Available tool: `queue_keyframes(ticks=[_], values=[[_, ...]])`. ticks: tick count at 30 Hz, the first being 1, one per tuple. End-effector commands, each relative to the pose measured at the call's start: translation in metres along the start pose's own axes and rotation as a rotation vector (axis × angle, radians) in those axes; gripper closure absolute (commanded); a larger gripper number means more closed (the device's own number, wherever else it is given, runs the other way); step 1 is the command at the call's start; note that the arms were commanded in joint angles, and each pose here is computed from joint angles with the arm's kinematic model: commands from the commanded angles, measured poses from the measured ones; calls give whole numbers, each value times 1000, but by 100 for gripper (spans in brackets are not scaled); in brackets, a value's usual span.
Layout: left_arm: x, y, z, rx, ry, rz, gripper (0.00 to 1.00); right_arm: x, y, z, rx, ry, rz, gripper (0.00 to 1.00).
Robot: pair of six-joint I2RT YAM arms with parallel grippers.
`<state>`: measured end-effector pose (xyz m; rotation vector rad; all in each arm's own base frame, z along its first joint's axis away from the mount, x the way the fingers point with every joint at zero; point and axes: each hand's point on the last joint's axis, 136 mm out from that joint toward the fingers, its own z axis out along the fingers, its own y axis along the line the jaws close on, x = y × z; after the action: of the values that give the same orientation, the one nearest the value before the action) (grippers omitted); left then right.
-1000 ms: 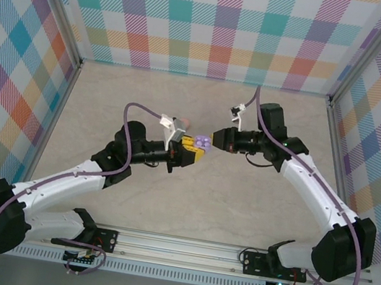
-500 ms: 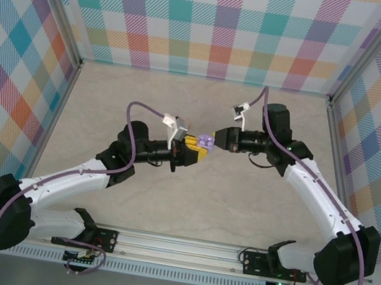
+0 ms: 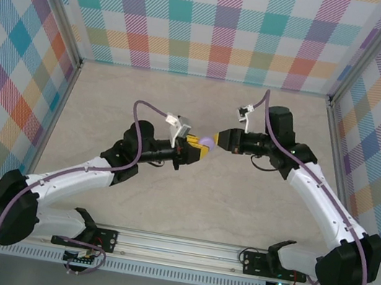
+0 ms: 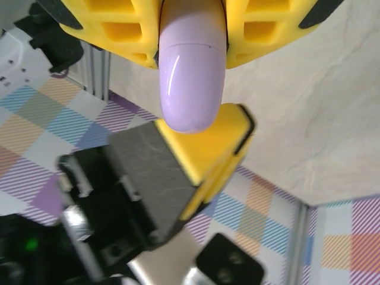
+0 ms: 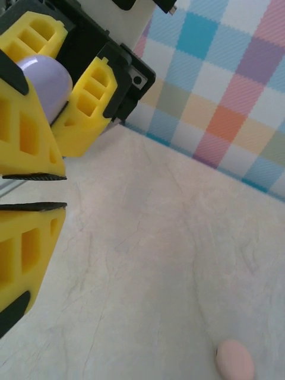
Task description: Insert wireless bluetooth earbuds into charging case
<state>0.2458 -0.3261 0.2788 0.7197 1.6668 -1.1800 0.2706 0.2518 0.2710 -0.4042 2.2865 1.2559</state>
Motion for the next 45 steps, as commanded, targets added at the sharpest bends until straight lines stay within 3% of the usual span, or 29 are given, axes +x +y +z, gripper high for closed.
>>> queue_keyframes(ticks=[1,9,18,27,45], values=[[-2,18,8,-104,39,-69,91,-5,-24,-15,208,-39,-11,80],[15,72,24,-305,119,-228,91,5,-74,-28,474,-49,64,77],[47,137,40,-547,367,-376,89,21,-90,-28,528,-17,92,77],[99,172,78,-521,579,-510,89,26,-95,-26,539,6,101,77],[151,211,89,-530,686,-633,84,37,-105,-17,549,59,120,76]])
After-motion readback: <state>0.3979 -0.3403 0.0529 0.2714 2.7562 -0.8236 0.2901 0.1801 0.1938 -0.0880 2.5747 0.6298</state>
